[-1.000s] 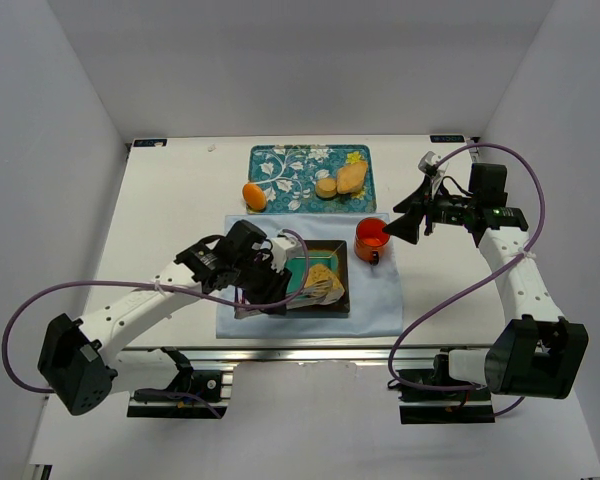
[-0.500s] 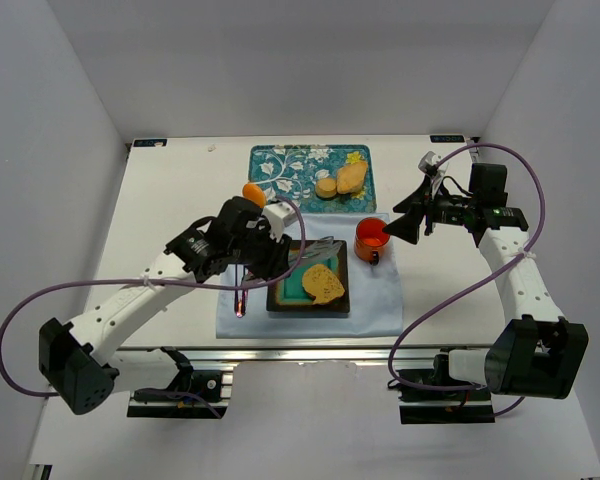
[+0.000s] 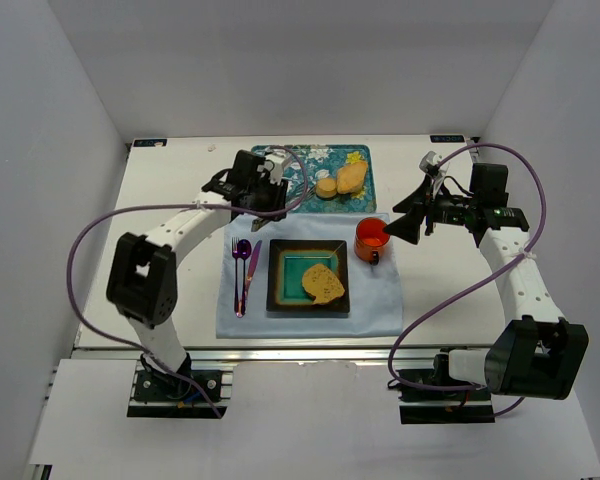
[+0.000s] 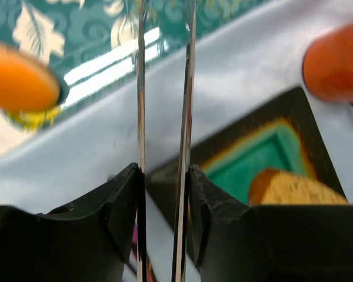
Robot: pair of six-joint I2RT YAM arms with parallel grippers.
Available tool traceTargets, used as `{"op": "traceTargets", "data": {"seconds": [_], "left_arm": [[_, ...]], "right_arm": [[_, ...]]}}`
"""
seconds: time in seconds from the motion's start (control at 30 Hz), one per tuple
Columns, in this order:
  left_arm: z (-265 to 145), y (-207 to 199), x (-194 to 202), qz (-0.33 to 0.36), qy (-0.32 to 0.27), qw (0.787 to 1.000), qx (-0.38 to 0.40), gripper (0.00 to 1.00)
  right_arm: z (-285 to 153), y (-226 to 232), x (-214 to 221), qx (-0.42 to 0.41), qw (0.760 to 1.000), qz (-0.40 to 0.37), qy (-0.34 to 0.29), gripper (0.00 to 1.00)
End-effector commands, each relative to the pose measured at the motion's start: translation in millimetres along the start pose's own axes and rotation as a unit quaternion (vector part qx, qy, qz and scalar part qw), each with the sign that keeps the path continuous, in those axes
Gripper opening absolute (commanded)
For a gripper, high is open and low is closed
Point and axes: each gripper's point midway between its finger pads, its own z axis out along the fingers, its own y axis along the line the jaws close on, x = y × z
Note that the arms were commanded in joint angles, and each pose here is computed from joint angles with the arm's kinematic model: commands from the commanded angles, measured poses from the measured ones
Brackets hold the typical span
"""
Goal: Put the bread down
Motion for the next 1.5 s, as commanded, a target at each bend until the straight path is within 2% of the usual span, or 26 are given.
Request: {"op": "traceTargets", "data": {"seconds": [0.0,0.13,0.43,1.17,1.47], "left_arm": [[7.9,-9.2,-42.1,0.024,-0.046,0.998,0.026,0.48],[23.9,-5.5,-41.7,0.015,-0.04,0.998,0.036,0.5],[30.4,-4.6,-33.0,0.001,-0.034,0.998,0.053,0.55],[64.9,-3.1,-32.3,-0.012,-0.018,0.997,0.068,0.58],[67.3,-2.7,-34.1,-0.016,-0.019,0.997,0.067,0.58]], "right_arm": [[-3.1,6.0,-14.4,-0.009,1.0,-0.019,-0.016,0.81],[-2.9,6.0,-12.4,-0.009,1.0,-0.019,-0.015,0.81],[-2.1,4.3,-9.3,-0.007,1.0,-0.015,-0.013,0.81],[-2.6,4.1,-9.6,-0.006,1.0,-0.017,-0.013,0.81],[-3.4,4.3,-9.8,-0.008,1.0,-0.017,-0.016,0.81]]}}
